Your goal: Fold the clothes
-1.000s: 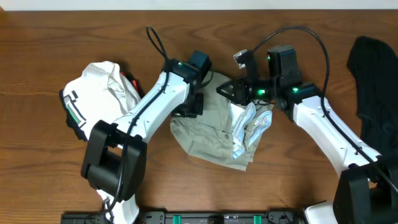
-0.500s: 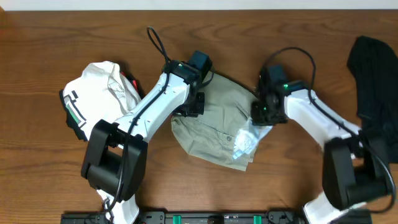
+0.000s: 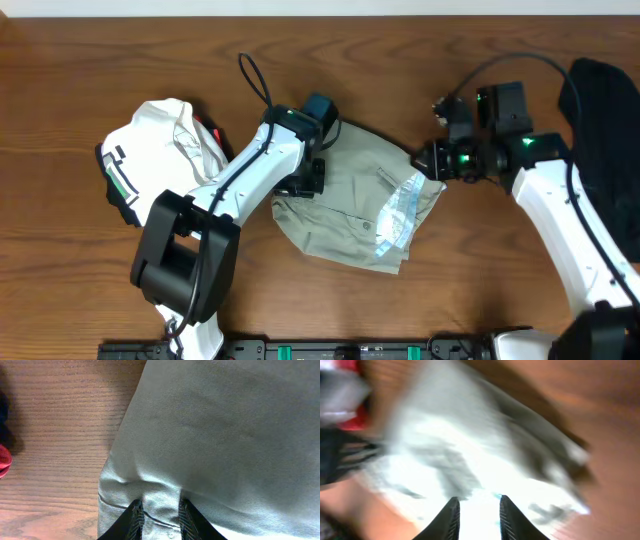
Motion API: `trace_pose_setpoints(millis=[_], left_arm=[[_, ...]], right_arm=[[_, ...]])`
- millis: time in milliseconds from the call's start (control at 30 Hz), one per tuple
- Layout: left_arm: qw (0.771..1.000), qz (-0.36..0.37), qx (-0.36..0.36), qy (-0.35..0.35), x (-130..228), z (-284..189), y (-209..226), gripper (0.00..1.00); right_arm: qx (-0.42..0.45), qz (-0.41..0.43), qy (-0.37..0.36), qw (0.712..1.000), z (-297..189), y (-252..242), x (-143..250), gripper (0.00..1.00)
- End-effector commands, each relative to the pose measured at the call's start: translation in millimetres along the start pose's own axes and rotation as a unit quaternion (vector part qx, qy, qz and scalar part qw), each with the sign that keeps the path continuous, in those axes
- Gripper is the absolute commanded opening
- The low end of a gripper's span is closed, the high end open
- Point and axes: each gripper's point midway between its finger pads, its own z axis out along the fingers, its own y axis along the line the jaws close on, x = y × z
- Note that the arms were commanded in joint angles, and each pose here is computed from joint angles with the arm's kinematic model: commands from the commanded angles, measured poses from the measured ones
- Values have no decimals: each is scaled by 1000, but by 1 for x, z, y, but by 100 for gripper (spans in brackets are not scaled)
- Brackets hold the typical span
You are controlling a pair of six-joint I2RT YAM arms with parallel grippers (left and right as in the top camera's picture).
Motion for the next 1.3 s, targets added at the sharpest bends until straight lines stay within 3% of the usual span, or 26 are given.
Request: trace_pose_setpoints(millis=[0,267,367,467,533,700,867,933,1000,1100,1167,1267], left_arm=[[1000,-6,-6,-1,1,1,4,26],[1000,-9,-6,-1,0,1,4,27],[1000,-9,-6,-1,0,1,4,27],[1000,-8,-7,1,1,1,5,27],[1000,-8,-8,3,2,1,5,27],[1000,-7,-7,0,1,1,4,31],[1000,-13,7,-16,-9,-9,3,31],[999,-18,37,-30,-17,-20,-5,40],[995,-21,92,-40,-25,-28,-20,59],[972,18,229,-36,-29,-40,-65,77],[956,31,291,-32,-29,-45,-85,82],[949,36,313,-21,-28,-40,-96,90]], right_arm=[[-87,-61,22,994,13,46,9,24],[-49,-38,98,993,109,37,37,7],[58,2,146,988,135,-12,63,3],[234,70,190,951,122,-83,92,1],[300,89,209,927,103,-110,104,1],[315,122,237,911,77,-126,115,1],[301,88,222,923,67,-121,103,2],[289,73,205,932,62,-113,93,2],[263,65,183,945,59,-101,82,2],[208,35,141,967,50,-75,62,5],[190,23,107,976,37,-62,49,8],[186,20,57,981,13,-49,33,16]])
